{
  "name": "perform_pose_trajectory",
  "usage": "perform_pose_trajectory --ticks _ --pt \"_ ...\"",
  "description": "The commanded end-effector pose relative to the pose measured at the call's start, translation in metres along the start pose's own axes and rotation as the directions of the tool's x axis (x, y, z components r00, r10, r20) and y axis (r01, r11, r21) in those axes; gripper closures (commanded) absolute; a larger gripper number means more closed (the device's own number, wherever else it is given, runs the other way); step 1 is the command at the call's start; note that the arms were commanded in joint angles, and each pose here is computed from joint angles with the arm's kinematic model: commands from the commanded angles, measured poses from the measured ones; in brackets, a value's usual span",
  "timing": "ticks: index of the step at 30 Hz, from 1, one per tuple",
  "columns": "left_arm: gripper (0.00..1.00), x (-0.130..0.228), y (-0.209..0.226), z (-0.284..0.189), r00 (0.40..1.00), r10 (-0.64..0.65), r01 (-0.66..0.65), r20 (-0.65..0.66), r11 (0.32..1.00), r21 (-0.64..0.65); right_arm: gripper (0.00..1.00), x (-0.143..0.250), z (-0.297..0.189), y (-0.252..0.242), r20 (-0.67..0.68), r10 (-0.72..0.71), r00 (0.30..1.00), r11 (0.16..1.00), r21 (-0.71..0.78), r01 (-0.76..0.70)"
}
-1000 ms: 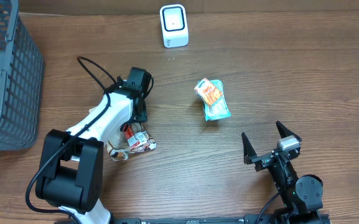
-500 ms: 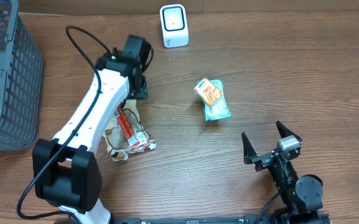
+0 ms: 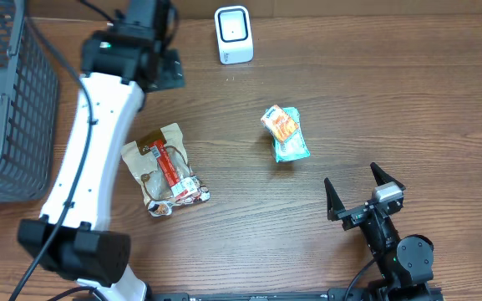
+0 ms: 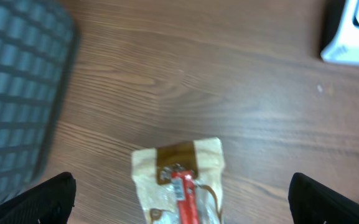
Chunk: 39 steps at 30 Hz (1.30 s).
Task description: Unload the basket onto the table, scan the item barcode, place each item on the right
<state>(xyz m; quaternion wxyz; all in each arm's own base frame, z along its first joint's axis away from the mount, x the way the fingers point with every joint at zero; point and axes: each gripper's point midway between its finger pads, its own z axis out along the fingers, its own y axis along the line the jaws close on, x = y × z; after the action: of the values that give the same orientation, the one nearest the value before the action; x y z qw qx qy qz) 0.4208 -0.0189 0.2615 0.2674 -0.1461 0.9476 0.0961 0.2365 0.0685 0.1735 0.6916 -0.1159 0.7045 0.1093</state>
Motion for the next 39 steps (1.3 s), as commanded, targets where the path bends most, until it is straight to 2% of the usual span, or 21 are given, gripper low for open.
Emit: perform_pose_trajectory --ticks 1,7,13,39 --pt "0.00 -0.019 0.038 -0.020 0.995 -0.081 0.082 0.060 0.997 -0.010 0.00 0.001 0.000 -0.001 0.006 0.002 1.000 1.000 0.004 -0.002" --pt "0.00 -0.019 0.099 -0.008 0.981 -0.191 0.193 0.026 0.976 -0.103 0.00 0.001 0.000 -0.001 0.006 0.002 1.000 1.000 0.004 -0.002" --pt "0.00 -0.017 0.125 -0.004 0.969 -0.245 0.244 0.013 0.960 -0.138 0.00 0.001 0.000 -0.001 0.006 0.002 1.000 1.000 0.004 -0.002" --pt "0.00 -0.017 0.127 -0.004 0.969 -0.248 0.247 0.014 0.959 -0.140 0.00 0.001 0.000 -0.001 0.006 0.002 1.000 1.000 0.004 -0.002"
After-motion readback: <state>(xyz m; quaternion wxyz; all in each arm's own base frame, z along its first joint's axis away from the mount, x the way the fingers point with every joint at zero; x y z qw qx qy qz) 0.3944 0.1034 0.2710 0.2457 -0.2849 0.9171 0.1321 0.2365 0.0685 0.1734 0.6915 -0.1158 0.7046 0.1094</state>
